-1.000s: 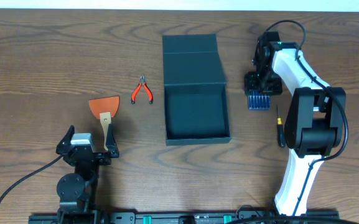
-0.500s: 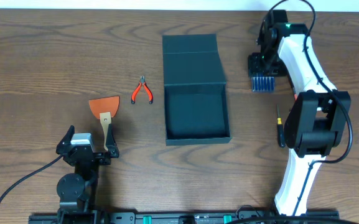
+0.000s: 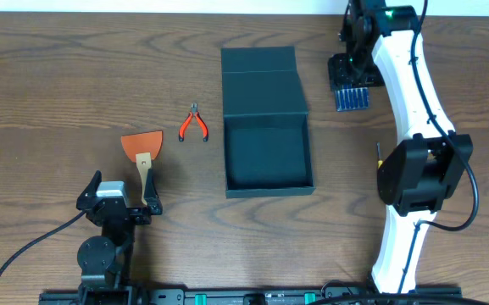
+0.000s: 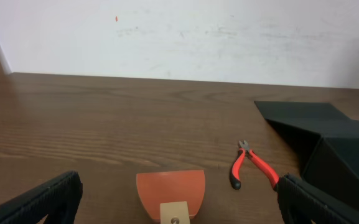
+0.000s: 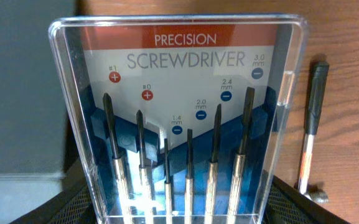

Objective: Pack container
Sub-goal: 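Lift the case and carry it left over the green box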

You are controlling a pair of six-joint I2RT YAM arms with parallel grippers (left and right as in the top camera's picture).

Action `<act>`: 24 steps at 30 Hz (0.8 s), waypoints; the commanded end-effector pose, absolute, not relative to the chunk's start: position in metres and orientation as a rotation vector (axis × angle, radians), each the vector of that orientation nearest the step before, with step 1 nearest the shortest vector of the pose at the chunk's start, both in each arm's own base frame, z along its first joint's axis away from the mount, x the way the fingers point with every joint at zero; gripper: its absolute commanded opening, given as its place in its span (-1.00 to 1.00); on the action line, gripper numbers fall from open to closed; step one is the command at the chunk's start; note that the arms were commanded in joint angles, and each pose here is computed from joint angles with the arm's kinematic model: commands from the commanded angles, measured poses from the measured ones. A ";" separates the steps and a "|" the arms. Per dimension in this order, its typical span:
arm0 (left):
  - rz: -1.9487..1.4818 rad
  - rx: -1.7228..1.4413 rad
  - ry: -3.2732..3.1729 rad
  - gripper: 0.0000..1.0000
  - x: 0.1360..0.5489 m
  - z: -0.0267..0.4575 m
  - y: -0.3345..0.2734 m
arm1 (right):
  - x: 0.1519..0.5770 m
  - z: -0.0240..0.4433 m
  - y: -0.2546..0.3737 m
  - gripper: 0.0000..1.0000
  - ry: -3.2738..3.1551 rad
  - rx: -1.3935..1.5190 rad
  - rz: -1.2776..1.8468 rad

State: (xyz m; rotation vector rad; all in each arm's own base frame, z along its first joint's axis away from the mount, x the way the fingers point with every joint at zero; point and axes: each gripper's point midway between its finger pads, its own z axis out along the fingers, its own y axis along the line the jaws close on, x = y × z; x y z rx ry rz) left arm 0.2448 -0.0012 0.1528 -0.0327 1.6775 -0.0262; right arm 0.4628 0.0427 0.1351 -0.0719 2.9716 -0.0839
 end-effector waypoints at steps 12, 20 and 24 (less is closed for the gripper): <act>-0.008 -0.027 1.731 0.97 0.244 0.136 0.000 | 0.430 0.154 0.118 -0.03 3.024 -0.138 -0.004; -0.008 -0.027 1.731 0.97 0.244 0.135 0.000 | 0.401 0.163 0.177 -0.02 3.022 -0.231 0.015; -0.008 -0.027 1.731 0.97 0.244 0.136 0.000 | 0.381 0.163 0.200 -0.03 3.052 -0.230 0.006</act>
